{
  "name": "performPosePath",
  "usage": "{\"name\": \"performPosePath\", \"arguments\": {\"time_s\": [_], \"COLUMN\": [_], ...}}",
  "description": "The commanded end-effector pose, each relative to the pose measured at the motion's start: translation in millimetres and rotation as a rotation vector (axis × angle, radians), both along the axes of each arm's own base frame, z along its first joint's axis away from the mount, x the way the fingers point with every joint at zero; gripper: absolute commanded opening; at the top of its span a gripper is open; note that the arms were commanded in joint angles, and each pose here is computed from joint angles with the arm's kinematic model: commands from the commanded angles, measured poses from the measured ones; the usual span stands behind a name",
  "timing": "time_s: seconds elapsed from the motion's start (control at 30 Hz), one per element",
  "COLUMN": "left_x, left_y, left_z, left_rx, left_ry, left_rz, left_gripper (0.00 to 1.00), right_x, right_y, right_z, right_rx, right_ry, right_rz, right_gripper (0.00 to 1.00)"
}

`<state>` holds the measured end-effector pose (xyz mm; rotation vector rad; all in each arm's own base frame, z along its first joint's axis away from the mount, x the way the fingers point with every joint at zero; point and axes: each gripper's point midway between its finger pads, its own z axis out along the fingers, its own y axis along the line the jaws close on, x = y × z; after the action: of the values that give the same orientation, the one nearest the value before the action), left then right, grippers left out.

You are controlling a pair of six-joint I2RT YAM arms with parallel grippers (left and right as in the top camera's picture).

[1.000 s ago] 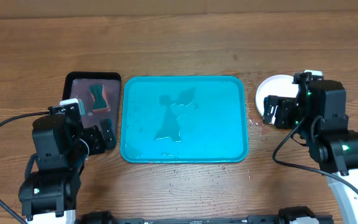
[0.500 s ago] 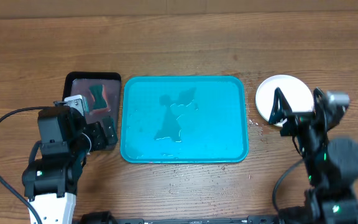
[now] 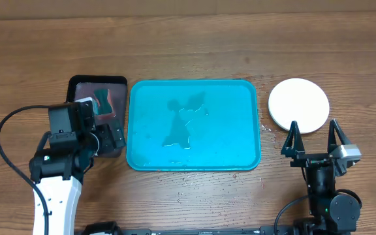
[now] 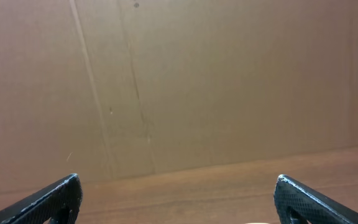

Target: Clean dirty plates on tray and stack at the side

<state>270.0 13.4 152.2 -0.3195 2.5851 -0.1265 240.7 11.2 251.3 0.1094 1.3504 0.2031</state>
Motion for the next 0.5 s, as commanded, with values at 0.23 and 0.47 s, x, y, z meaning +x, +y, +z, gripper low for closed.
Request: {"name": "performPosePath", "arguments": {"time_s": [0.23, 0.47], "left_x": [1.2, 0.9], "left_y": [2.8, 2.8], "left_z": [-33.5, -50.9], "left_rx": [-0.003, -0.010], "left_ry": [0.128, 0.197], "left_rz": [0.002, 0.002], "left_gripper": [1.00, 1.00], "right_x": [3.6, 5.2], "right_y": [1.3, 5.8], "right_z": [-45.7, -81.2], "right_rx": [-0.011, -0.014], "right_ry": [0.095, 0.240], "right_rz": [0.014, 0.051], "right_gripper": [1.00, 1.00]}}
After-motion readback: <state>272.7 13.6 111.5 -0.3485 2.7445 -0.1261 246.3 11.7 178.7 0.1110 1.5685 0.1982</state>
